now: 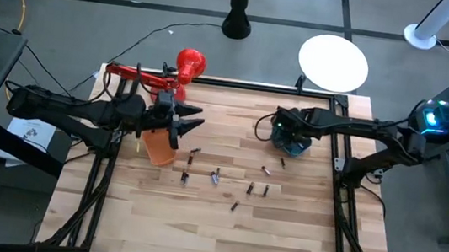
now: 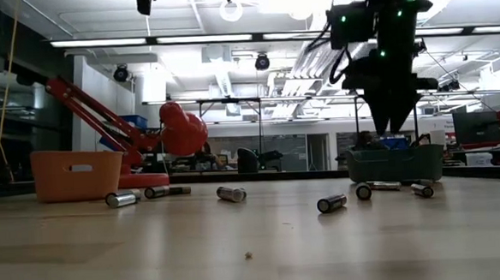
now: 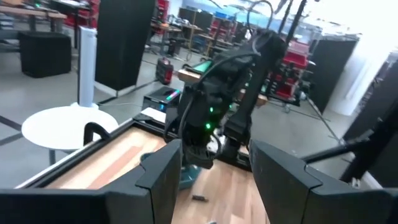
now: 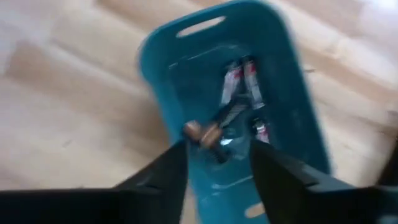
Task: Sort batteries
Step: Put the black battery into the blue bin
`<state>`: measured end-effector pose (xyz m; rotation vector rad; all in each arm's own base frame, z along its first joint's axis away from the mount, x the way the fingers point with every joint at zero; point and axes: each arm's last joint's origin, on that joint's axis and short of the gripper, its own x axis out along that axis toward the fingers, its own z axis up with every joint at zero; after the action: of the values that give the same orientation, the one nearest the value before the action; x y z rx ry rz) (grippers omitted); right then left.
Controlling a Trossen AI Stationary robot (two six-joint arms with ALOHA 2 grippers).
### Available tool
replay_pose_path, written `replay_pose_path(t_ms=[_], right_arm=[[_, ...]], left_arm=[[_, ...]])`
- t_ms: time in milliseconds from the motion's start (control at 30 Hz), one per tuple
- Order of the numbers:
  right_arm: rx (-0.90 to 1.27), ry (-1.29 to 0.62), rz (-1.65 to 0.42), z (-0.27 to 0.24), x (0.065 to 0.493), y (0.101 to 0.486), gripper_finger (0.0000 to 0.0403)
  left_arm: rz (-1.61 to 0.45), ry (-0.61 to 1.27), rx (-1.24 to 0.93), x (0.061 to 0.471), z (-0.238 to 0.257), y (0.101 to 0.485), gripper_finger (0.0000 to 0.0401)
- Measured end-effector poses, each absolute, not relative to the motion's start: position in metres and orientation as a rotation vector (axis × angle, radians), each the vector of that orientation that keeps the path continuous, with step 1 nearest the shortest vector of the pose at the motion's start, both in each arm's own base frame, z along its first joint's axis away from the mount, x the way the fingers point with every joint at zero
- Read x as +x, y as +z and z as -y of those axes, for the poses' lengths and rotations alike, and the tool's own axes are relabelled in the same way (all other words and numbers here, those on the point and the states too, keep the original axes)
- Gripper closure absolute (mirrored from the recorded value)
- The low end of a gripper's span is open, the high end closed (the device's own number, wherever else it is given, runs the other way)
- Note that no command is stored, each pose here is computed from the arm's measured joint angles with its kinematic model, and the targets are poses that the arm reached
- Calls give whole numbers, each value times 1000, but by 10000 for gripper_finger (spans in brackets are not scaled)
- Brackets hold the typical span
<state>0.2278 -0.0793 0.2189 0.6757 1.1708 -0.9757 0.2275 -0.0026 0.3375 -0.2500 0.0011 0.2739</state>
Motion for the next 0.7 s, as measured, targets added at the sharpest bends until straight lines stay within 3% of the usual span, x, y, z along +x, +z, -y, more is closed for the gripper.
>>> replay_pose_path(t_ms=[167,267,400,700], right_arm=[[721,-876,-1179,58,229,225,166],[745,-774,-1241,31,231,225,162],[673,-790,-1397,2,223,219,161],[661,-851,-1425,6,238,198,160]], left_arm=[[-28,275,-245,228,3,335,222],[-32,275,-244,227,3,335,222],[-35,276,-244,227,3,334,222],[-33,276,-245,227,3,334,222]])
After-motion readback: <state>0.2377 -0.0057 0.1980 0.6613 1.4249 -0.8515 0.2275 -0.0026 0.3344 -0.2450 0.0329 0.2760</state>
